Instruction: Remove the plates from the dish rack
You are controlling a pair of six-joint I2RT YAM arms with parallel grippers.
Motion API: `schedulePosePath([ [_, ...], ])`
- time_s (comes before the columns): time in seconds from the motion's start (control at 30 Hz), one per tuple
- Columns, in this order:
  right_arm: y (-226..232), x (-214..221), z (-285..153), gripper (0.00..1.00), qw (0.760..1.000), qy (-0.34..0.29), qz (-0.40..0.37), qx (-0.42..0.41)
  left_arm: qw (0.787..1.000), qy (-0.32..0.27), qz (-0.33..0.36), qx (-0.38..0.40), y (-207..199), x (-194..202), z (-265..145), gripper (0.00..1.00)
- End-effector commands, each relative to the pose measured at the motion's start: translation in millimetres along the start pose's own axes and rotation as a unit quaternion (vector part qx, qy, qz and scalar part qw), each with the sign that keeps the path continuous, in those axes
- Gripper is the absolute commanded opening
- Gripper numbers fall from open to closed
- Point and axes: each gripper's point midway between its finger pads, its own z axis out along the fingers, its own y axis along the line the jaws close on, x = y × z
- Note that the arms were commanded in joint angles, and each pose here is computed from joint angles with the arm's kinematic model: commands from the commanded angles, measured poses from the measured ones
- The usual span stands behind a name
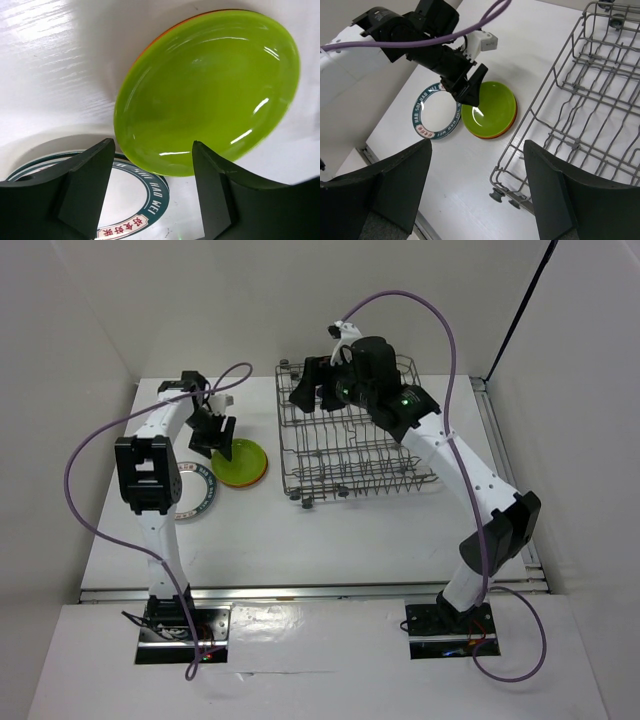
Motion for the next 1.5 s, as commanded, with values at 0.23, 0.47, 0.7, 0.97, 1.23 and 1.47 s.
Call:
schedulePosePath([
  [0.23,5,-24,-50,0.81,0.999,-0.048,0.004,0.025,0.991,-0.089,0.037,-0.097,-2,-33,-69,0.8],
  [0.47,-19,15,-113,0.92,0.994,-0.004,0.029,0.108,0.96,-0.215,-0.058,-0.166,16,-29,-163,0.84],
  [0.7,-71,87,-197,1.0,0.942,-0.007,0.185,0.282,0.876,-0.263,-0.135,-0.381,83,70,-258,1.0],
  [0.97,-92,135,-276,1.0,0.862,-0.019,0.315,0.396,0.878,-0.205,-0.148,-0.406,90,171,-266,1.0],
  [1.23,-62,154,-296,1.0,0.882,-0.002,0.357,0.308,0.894,-0.142,-0.098,-0.413,76,242,-259,1.0],
  [1.47,-48,142,-307,1.0,0.904,-0.001,0.332,0.27,0.895,-0.191,-0.08,-0.396,53,250,-268,1.0],
])
